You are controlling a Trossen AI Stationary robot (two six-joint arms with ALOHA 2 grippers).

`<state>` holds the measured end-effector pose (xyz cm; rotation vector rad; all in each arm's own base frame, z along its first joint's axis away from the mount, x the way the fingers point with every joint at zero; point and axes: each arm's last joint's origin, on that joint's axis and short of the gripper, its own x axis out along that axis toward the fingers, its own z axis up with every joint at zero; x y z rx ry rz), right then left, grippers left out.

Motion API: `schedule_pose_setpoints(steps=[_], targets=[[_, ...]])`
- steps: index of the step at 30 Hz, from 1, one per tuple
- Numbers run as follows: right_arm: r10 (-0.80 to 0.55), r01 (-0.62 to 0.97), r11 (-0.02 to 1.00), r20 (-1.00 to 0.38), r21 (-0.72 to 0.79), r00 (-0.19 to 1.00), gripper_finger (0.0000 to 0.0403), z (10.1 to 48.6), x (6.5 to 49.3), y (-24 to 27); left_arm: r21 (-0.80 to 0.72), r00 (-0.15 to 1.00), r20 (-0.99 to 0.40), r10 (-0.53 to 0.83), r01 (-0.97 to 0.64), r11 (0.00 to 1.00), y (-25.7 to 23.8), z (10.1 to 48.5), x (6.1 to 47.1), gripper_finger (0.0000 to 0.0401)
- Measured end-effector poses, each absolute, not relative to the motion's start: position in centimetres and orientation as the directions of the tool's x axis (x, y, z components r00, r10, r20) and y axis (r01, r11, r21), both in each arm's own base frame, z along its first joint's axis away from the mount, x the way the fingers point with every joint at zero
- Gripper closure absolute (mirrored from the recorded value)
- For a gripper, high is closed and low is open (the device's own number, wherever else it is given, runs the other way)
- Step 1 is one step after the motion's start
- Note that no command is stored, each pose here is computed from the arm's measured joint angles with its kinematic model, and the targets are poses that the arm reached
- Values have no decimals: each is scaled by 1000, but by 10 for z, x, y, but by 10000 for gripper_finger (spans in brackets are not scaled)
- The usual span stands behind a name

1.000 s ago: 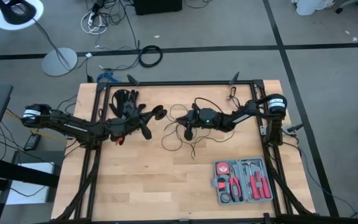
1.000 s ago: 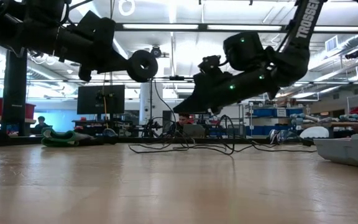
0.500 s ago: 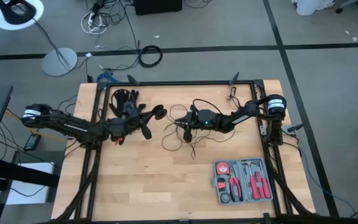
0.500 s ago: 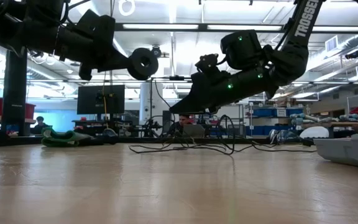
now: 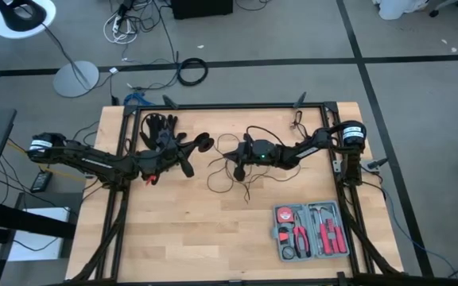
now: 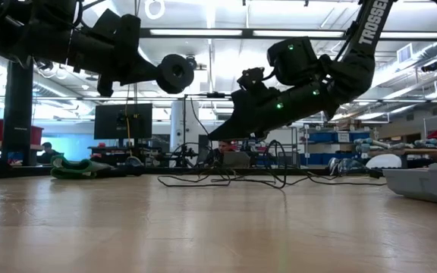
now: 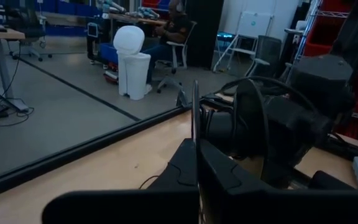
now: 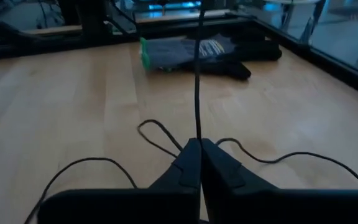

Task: Coil cords
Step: Coil the black wire

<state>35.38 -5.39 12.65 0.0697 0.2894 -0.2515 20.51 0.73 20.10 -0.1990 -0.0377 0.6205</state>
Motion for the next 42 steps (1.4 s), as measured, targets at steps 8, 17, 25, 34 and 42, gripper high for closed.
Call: schedule_pose_setpoints(steps=[8, 17, 25, 34, 42], targets=[[-140, 159, 987, -361, 23, 922, 402, 131, 408, -49, -210, 791, -47, 610, -605, 768, 8, 196, 207, 401], [-60, 41, 997, -311, -68, 949, 402, 159, 440, -30, -108, 731, -154, 665, -681, 724, 10, 180, 206, 401], [-128, 82, 982, -273, -172, 953, 403, 203, 427, -31, -59, 720, -211, 661, -684, 727, 9, 173, 204, 401], [-364, 282, 923, -358, -261, 860, 403, 227, 405, -52, -94, 748, -221, 626, -655, 749, 9, 172, 205, 401], [-400, 325, 917, -530, -232, 748, 402, 214, 393, -59, -169, 771, -137, 622, -637, 752, 8, 183, 208, 401]])
